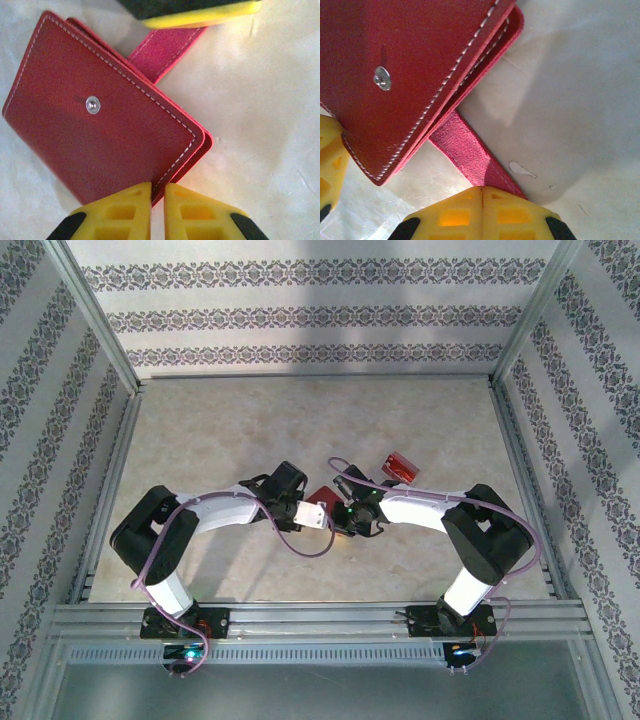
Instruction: Put the credit cards into the card holder
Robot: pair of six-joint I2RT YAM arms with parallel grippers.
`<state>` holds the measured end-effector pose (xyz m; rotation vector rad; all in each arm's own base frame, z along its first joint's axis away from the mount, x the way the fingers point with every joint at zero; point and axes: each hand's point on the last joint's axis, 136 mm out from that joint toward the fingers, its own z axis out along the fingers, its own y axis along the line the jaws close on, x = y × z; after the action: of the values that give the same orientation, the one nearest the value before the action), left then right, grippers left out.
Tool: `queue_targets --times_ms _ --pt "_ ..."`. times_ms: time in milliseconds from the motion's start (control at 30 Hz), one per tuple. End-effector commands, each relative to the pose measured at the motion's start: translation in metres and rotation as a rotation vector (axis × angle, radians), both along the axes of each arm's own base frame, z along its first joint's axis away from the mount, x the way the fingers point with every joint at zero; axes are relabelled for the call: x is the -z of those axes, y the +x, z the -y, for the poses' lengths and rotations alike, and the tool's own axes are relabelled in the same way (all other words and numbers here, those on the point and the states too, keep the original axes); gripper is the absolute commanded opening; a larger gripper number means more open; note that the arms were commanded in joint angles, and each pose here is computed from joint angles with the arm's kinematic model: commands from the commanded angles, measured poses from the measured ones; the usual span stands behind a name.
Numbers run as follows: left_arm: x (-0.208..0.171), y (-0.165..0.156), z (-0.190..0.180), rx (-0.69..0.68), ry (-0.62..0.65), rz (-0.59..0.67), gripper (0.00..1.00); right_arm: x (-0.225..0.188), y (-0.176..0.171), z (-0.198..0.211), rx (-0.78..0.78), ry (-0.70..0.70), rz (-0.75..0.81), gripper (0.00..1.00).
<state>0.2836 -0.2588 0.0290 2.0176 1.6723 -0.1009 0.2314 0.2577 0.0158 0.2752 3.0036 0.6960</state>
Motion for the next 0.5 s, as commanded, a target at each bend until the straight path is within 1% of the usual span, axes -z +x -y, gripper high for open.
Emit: queue_targets --times_ms 0,67,200,333,467 --pt "-0.008 0.006 0.002 -0.048 -0.057 -0.032 0.06 0.006 -0.007 0.012 0.009 -0.038 -0.030 0.00" --pt "-0.012 0.005 0.004 -0.062 -0.080 -0.048 0.00 0.004 -0.007 0.012 0.011 -0.034 -0.024 0.00" --pt "-0.018 0.006 0.004 -0.093 -0.119 -0.070 0.00 -0.002 -0.004 0.012 0.012 -0.035 -0.014 0.00" --pt "-0.026 0.004 0.006 -0.125 -0.165 -0.107 0.00 -0.016 0.002 0.009 0.024 -0.003 0.018 0.00" --pt "-0.027 0.005 0.008 -0.135 -0.184 -0.106 0.00 -0.025 0.007 0.008 0.039 0.017 0.035 0.00"
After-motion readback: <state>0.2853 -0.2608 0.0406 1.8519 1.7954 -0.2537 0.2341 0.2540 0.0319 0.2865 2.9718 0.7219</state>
